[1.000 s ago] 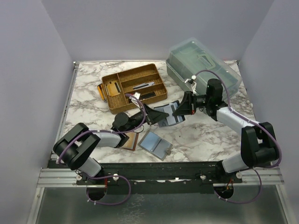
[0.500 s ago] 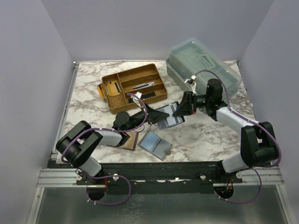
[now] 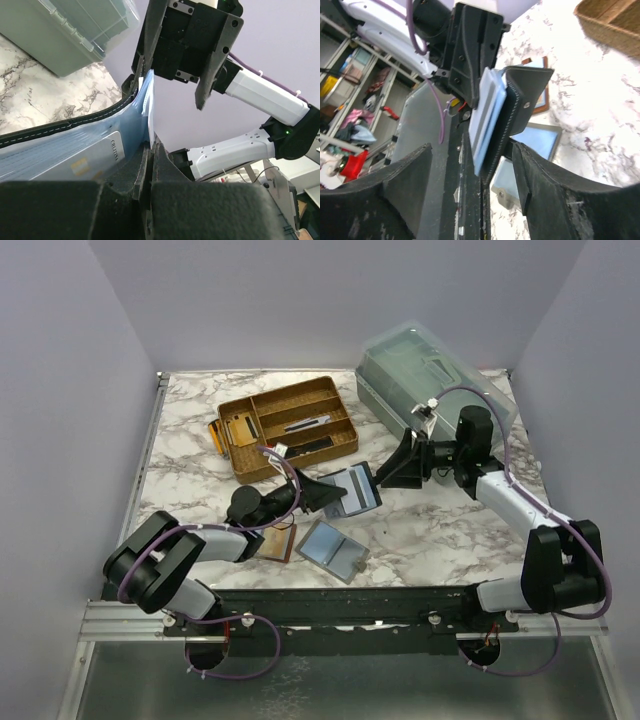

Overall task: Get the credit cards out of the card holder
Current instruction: Remove the credit card from the card holder.

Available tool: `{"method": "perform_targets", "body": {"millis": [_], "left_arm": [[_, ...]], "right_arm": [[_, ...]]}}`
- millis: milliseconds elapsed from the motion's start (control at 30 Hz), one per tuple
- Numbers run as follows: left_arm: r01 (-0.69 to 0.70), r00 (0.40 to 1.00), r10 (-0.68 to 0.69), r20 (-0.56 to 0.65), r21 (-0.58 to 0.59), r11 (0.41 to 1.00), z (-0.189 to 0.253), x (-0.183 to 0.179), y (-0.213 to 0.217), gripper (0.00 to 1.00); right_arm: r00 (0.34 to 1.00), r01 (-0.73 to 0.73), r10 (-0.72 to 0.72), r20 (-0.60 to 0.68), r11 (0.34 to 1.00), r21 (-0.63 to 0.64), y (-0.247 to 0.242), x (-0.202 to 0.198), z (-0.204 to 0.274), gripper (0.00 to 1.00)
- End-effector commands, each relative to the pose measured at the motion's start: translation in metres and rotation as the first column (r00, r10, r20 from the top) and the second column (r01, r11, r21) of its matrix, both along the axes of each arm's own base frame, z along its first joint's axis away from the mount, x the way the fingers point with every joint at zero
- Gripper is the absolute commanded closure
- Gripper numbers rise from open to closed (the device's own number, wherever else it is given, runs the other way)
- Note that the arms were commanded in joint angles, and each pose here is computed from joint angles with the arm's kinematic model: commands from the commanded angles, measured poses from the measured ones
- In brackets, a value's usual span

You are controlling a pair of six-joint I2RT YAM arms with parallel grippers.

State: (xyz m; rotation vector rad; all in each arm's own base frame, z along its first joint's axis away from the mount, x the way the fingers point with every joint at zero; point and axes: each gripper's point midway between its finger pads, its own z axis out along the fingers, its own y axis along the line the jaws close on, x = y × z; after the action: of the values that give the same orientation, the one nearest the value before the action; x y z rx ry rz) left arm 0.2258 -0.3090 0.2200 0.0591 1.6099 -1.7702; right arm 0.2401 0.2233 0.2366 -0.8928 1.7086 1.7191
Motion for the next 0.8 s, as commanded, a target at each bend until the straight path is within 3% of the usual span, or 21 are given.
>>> {"method": "perform_targets", "body": {"millis": [0, 200, 533, 633, 767], "left_arm": [[0.034, 0.995, -0.032, 0.095, -0.024, 0.999, 0.016, -0.013, 0.004, 1.0], [0.064, 0.99, -0.058, 0.126, -0.048, 0.997, 0.029, -0.019, 0.004, 1.0], [0.084, 0.988, -0.074, 0.134, -0.074, 0.994, 0.035, -0.016, -0.001, 1.0], [0.088, 0.987, -0.076, 0.139, -0.087, 0.992, 0.037, -0.016, -0.001, 1.0], [0.09, 0.988, -0.078, 0.137, -0.086, 0.992, 0.036, -0.015, -0.002, 1.0]], "right_arm": [[0.993, 0.109, -0.107, 0.04, 0.993, -0.042, -0.003, 0.016, -0.002, 0.26], [0.984, 0.174, -0.177, -0.034, 0.982, -0.078, -0.002, 0.028, -0.019, 0.18], [0.997, 0.036, -0.04, -0.072, 0.998, -0.056, 0.022, 0.003, -0.018, 0.19], [0.995, 0.025, -0.029, -0.09, 0.998, -0.054, 0.023, 0.002, -0.019, 0.25], [0.995, -0.004, 0.0, -0.1, 0.999, -0.043, 0.025, 0.0, -0.016, 0.49]]}}
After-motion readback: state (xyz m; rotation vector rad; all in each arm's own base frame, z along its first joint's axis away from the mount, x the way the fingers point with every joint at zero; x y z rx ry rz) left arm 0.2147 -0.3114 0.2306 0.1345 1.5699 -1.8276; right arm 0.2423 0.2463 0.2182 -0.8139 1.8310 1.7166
